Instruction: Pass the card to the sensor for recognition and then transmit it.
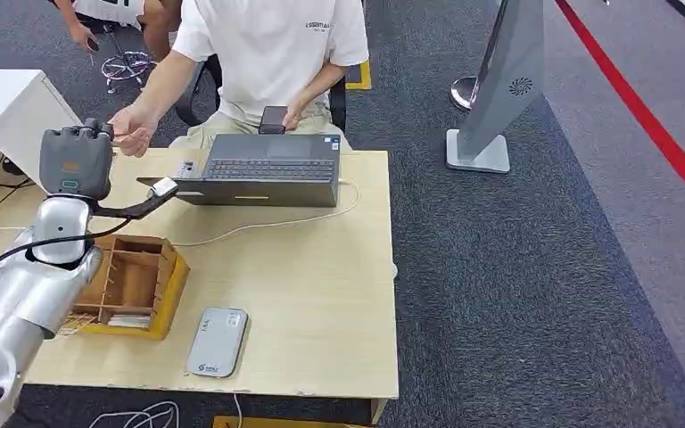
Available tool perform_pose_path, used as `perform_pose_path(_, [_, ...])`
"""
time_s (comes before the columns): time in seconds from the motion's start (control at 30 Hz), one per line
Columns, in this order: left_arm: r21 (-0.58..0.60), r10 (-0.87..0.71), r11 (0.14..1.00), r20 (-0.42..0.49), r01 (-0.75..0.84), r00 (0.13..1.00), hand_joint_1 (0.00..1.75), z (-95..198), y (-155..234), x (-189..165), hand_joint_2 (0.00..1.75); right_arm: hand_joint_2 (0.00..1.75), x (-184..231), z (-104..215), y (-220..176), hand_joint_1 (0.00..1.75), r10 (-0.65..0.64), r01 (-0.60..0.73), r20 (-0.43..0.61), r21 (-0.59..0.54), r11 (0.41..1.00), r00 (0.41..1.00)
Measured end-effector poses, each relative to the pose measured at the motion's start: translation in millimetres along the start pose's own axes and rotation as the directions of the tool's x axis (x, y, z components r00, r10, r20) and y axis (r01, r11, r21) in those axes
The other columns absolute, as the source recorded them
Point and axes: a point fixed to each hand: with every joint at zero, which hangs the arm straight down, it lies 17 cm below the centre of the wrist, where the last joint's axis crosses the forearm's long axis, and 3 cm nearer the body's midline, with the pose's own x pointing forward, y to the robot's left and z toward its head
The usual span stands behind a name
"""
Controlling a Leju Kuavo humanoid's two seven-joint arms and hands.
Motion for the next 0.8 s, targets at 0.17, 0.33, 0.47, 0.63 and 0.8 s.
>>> perform_pose_path(0.17, [0.007,0.008,1.000,0.013,-0.008,1.000,0.00,0.2,0.7,5.2,1.75,1.75,0.9,0.0,0.2,0.00,-0.003,0.003,0.005,0.001,1.000,1.000])
perform_pose_path(0.33, [0.041,0.044,0.998,0.037,-0.045,0.998,0.00,9.8,2.9,12.8,1.75,1.75,1.2,0.0,0.6,0.00,-0.011,0.011,0.011,0.000,1.000,1.000])
perform_pose_path(0.47, [0.103,0.103,0.989,0.077,-0.110,0.992,0.00,27.2,17.7,25.3,1.75,1.75,-4.2,0.5,5.6,0.00,-0.022,0.022,0.007,0.007,1.000,1.000])
perform_pose_path(0.63, [0.132,0.154,0.979,0.042,-0.158,0.987,0.00,42.1,27.9,16.3,1.75,1.75,-9.3,1.0,10.1,0.00,-0.028,0.028,0.002,0.013,1.000,1.000])
perform_pose_path(0.8, [0.175,0.273,0.947,-0.001,-0.269,0.962,0.00,83.4,43.8,-5.5,1.75,1.75,-13.9,1.4,13.6,0.00,-0.056,0.056,-0.005,0.018,0.998,0.998])
